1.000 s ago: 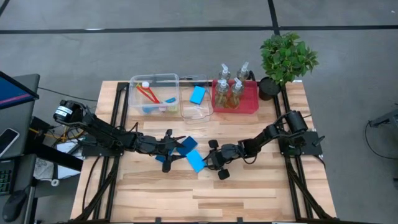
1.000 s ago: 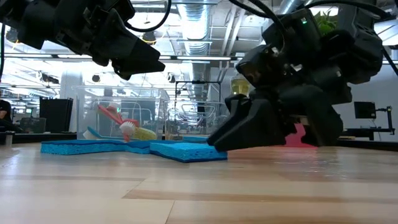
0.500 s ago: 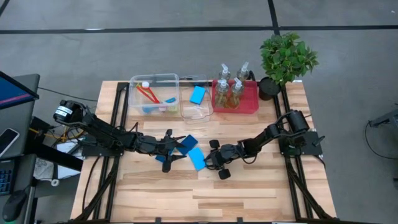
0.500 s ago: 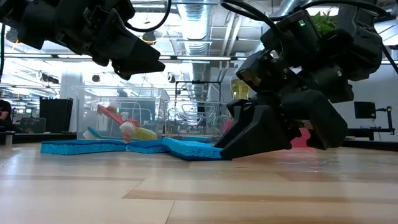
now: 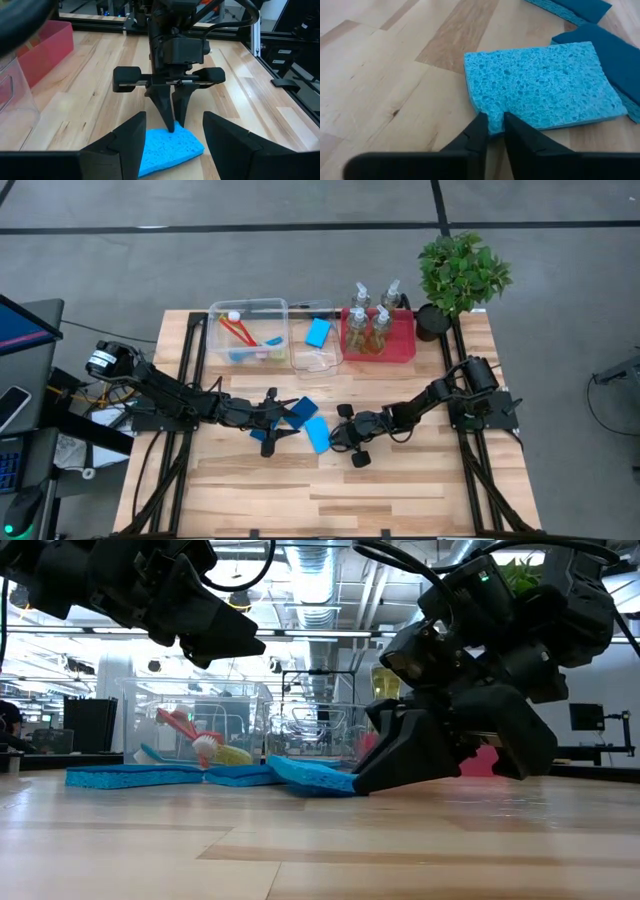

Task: Pick & Place Kitchen Sink Supplies
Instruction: Put the blue sponge into the transparent bin

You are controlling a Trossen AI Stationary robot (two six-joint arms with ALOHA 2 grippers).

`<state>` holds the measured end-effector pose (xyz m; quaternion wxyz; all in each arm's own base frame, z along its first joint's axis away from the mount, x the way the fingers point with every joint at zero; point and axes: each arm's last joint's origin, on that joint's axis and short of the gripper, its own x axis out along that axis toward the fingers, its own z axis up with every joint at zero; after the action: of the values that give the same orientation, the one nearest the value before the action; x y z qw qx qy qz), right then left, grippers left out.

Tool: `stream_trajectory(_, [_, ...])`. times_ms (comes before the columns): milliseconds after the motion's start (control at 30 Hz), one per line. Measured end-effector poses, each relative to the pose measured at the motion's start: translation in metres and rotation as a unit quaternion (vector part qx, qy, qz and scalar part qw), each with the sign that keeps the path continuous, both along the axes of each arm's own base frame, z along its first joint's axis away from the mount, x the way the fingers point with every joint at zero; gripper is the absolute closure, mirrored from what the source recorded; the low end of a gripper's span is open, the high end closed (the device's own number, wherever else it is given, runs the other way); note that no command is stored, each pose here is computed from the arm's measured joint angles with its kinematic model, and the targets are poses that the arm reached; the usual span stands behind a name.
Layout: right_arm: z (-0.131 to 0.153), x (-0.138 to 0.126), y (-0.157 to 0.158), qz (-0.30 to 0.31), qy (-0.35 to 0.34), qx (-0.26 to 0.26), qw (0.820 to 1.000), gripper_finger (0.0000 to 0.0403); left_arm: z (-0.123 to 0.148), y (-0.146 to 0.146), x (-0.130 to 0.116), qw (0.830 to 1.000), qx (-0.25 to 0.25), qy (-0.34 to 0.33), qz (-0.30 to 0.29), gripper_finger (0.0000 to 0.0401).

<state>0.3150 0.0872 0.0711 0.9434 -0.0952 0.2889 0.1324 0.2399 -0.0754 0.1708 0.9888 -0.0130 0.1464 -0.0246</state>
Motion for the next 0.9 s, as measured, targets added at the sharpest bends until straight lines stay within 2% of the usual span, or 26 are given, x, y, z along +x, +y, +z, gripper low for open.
stream_trajectory(200, [0.005, -0.001, 0.000, 0.006, -0.006, -0.007, 1.000, 0.0396, 0.000, 0.000, 0.000, 1.000, 0.000, 0.000, 0.000, 0.0203])
stream_trajectory(467, [0.026, -0.003, 0.002, 0.019, -0.033, -0.016, 0.999, 0.0399, 0.000, 0.000, 0.000, 1.000, -0.009, 0.001, 0.003, 0.0203])
stream_trajectory(600, [0.038, -0.004, 0.005, 0.003, -0.058, -0.032, 0.998, 0.0399, 0.000, 0.000, 0.000, 1.000, -0.012, 0.001, 0.004, 0.0203])
stream_trajectory(900, [0.054, -0.008, 0.015, -0.037, -0.097, -0.090, 0.991, 0.0400, 0.000, 0.005, 0.001, 0.996, -0.082, 0.004, 0.035, 0.0203])
